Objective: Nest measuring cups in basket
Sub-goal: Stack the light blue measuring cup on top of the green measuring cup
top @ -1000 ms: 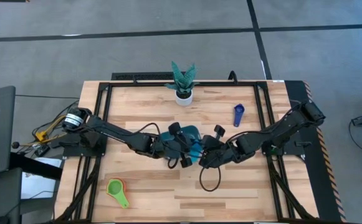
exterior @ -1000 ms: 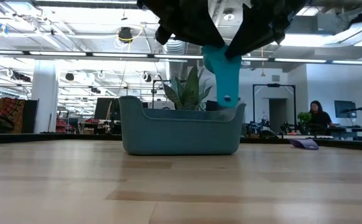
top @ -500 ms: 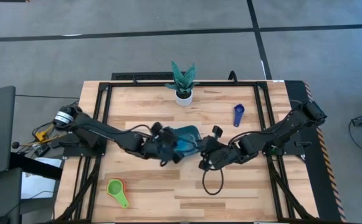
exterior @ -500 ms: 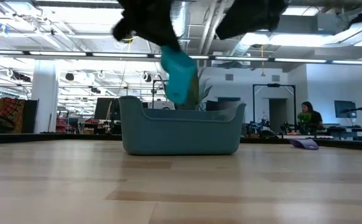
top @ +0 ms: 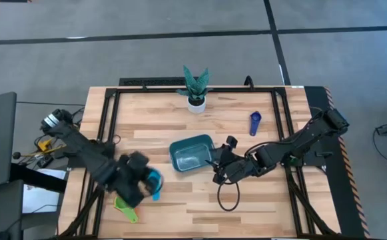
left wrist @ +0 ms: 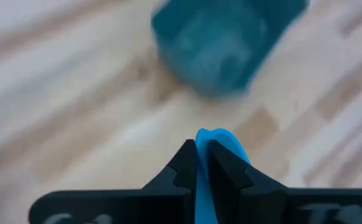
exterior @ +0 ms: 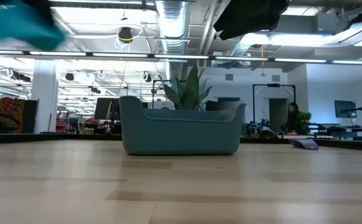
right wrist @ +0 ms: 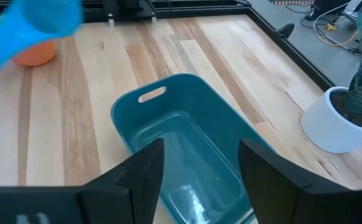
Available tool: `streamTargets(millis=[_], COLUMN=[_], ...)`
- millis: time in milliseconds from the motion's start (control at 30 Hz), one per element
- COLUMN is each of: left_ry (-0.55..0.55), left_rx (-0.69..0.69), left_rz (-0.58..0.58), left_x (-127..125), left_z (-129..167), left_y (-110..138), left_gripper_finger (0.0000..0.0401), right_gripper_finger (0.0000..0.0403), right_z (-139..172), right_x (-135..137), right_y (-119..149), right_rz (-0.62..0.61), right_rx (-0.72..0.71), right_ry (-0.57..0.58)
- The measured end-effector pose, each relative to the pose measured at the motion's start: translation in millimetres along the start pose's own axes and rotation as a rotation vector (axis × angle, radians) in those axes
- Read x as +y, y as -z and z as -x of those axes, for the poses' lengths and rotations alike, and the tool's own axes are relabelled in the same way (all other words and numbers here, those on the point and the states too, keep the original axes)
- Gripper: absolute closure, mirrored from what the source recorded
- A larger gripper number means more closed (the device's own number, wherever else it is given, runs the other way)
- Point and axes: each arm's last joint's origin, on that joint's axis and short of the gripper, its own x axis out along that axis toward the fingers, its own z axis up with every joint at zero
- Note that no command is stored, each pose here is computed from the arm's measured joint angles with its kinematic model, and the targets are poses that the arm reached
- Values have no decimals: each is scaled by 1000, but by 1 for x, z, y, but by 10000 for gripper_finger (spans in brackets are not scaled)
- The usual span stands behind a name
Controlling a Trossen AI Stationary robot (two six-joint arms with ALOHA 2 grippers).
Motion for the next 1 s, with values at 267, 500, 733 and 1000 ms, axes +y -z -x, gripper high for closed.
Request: streamTargets(millis=[267, 500, 733, 1000], left_ry=[-40, -38, -101, -131], left_rx=[225, 299, 346, 339], left_rz=[112, 139, 95, 84], left_x=[21, 33, 39, 38], left_z=[36, 46, 48, 43], left_y=[61, 89, 91, 98], left_gripper_finger=[390, 389, 386, 385], right_gripper_finger=[179, 177, 179, 179], right_z=[4, 4, 4, 4], right_x=[5, 5, 5, 5], right_y=[2, 2, 2, 2], right_rz=[10, 3, -4, -3], right_rx=[-2, -7, -6, -5], right_ry=[-18, -19, -19, -19])
